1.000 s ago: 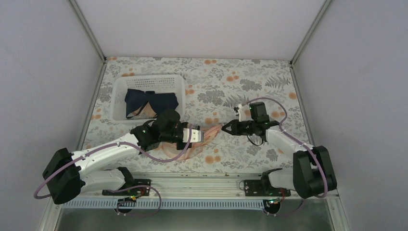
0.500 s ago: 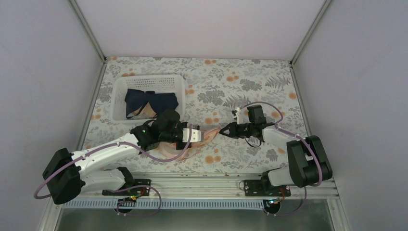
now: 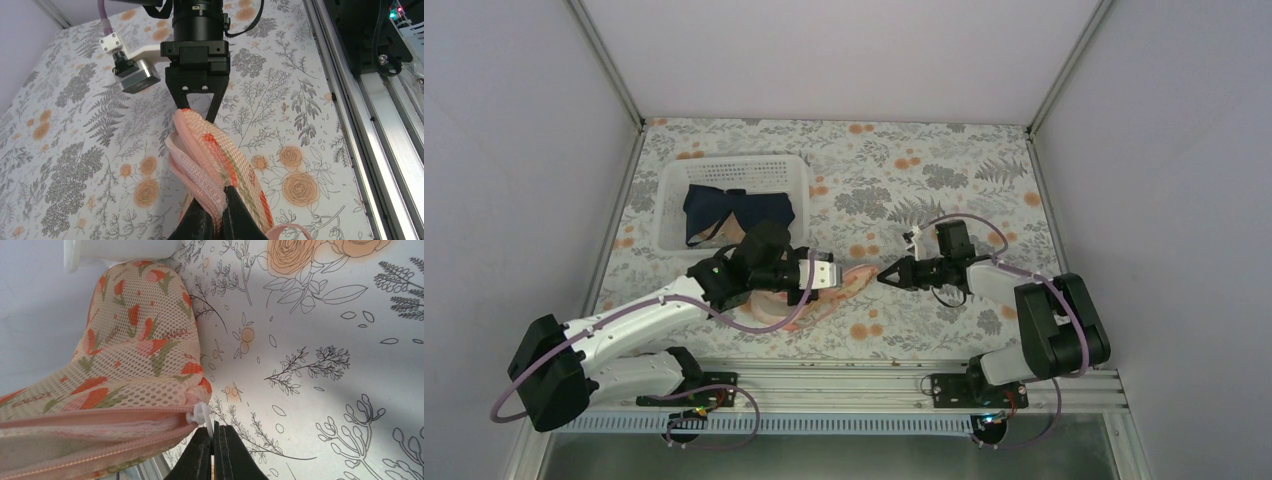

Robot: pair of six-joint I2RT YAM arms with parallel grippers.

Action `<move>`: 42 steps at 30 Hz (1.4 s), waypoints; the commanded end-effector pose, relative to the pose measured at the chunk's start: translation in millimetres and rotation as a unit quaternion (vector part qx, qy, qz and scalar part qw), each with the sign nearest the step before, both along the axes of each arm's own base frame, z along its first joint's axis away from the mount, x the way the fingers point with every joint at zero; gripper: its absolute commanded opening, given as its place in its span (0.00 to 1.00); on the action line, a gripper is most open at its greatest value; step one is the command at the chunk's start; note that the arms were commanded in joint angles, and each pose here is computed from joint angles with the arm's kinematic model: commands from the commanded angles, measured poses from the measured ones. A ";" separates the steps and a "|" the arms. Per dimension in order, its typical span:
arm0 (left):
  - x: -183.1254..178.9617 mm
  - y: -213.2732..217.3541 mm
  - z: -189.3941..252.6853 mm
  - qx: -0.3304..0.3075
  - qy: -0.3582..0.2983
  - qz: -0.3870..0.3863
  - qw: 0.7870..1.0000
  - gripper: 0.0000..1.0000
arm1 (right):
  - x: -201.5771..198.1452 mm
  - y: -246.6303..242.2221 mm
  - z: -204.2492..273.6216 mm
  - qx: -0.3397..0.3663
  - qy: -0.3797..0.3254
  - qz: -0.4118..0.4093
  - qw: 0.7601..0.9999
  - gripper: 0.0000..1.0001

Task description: Unzip the laundry bag and remove the bra

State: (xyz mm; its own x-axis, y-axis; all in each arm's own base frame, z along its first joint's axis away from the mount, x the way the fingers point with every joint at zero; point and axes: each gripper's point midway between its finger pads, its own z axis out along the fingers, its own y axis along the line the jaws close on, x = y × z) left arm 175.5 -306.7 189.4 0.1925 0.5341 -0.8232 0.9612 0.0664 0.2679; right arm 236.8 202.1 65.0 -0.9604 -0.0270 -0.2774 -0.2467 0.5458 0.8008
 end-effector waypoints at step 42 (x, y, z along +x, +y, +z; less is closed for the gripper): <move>-39.7 0.3 -24.3 -0.007 -0.050 -0.099 0.994 0.02 | 50.4 -49.4 42.4 -0.171 -0.097 -0.141 0.970 0.95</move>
State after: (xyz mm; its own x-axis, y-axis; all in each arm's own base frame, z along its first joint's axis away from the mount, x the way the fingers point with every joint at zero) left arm 141.8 -300.5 167.7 0.3196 0.4886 -0.8118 0.9430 -0.0797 0.3232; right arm 273.8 173.9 85.5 -0.9130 0.0495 -0.4050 -0.2236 0.7696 0.5981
